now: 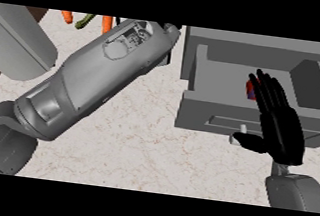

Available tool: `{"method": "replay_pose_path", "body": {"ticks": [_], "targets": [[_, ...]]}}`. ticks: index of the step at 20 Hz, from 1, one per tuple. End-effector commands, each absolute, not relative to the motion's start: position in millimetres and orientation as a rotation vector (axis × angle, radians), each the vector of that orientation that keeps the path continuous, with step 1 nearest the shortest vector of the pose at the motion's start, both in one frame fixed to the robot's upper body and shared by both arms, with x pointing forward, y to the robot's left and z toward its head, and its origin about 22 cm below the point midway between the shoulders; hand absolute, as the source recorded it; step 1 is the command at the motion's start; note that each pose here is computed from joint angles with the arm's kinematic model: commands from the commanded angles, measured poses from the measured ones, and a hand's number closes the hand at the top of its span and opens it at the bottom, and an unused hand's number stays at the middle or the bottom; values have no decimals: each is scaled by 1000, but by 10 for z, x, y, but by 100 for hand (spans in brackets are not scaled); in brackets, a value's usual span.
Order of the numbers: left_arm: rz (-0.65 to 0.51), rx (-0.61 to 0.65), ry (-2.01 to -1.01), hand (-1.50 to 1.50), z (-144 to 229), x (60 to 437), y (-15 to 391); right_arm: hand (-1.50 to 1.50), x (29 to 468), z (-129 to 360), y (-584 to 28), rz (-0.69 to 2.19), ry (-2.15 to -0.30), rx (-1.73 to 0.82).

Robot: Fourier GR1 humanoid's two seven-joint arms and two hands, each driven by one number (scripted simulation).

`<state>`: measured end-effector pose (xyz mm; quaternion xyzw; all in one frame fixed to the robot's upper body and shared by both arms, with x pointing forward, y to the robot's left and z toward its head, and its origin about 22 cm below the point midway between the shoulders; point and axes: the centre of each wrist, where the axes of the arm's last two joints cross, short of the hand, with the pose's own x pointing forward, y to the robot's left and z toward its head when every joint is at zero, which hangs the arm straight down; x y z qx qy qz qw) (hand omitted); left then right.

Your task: Pick up the can, place it into the drawer and close the drawer

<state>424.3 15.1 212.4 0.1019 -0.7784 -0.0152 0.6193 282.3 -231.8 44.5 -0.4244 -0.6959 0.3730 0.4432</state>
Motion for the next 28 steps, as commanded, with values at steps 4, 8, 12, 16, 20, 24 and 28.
{"method": "replay_pose_path", "body": {"ticks": [4, 8, 12, 16, 20, 24, 28], "targets": [[-15, 261, -1790, -150, 2231, 4216, 449, -150, 2980, 18, -2316, 925, -1679, -1084], [-36, 233, -1775, -150, 2256, 4161, 664, -150, 3316, 42, -2411, 951, -1625, -1140], [-47, 229, -1749, -150, 2141, 4125, 776, -150, 3548, 47, -2114, 970, -1607, -1209], [-55, 246, -1748, -150, 2185, 4069, 1031, -150, 3646, -32, -2250, 923, -1633, -1257], [-31, 241, -1723, -150, 2050, 4027, 1022, -150, 3863, 41, -2108, 887, -1670, -1287], [-51, 256, -1739, -150, 2077, 4004, 1217, -150, 4086, 190, -2326, 869, -1654, -1324], [-69, 242, -1712, -150, 2004, 3846, 1292, -150, 4289, 422, -2256, 834, -1667, -1361]]}}
